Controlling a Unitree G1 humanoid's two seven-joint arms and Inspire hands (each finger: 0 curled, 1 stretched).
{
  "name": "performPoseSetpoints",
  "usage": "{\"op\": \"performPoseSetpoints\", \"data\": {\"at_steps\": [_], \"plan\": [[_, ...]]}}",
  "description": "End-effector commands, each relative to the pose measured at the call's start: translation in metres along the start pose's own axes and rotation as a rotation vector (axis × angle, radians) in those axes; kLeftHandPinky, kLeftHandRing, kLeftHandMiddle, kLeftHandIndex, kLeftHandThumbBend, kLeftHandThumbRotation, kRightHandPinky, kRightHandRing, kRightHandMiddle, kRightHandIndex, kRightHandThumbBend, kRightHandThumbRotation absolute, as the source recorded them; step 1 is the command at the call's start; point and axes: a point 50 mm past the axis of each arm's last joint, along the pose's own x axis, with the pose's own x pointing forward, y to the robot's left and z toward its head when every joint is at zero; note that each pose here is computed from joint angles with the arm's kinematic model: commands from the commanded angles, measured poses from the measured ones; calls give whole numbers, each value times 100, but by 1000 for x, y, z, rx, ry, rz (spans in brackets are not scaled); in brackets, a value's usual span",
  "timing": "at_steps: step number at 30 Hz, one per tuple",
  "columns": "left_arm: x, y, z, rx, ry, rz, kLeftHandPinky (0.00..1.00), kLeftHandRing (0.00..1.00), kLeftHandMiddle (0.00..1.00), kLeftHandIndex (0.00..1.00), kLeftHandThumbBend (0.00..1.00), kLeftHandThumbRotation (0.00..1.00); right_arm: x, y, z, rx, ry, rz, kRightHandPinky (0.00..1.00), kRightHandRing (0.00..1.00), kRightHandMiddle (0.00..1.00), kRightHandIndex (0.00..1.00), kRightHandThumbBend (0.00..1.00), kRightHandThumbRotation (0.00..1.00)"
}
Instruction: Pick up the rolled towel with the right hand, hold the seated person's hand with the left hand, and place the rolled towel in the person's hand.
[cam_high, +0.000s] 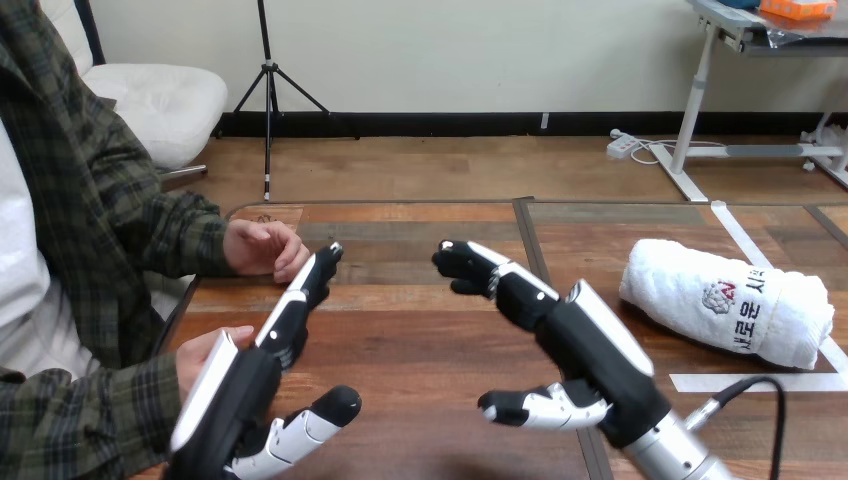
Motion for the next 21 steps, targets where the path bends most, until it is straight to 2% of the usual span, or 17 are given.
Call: {"op": "performPoseSetpoints", "data": {"at_steps": [1, 6, 12, 21], "plan": [[22, 16, 13, 90, -123, -31, 97, 98, 100, 98, 85, 80, 23, -27, 15, -94, -88, -7, 88, 90, 90, 91, 100, 62], [22, 20, 14, 102, -125, -42, 95, 98, 100, 98, 85, 78, 24, -35, 16, -116, -76, 1, 89, 91, 91, 91, 100, 62], [23, 23, 15, 104, -136, -39, 94, 97, 99, 98, 86, 76, 24, -45, 19, -181, -66, 14, 90, 93, 92, 92, 100, 65], [27, 20, 17, 57, -157, -20, 95, 97, 99, 97, 87, 74, 27, -62, 22, -216, -49, 8, 92, 94, 92, 93, 100, 64]]}}
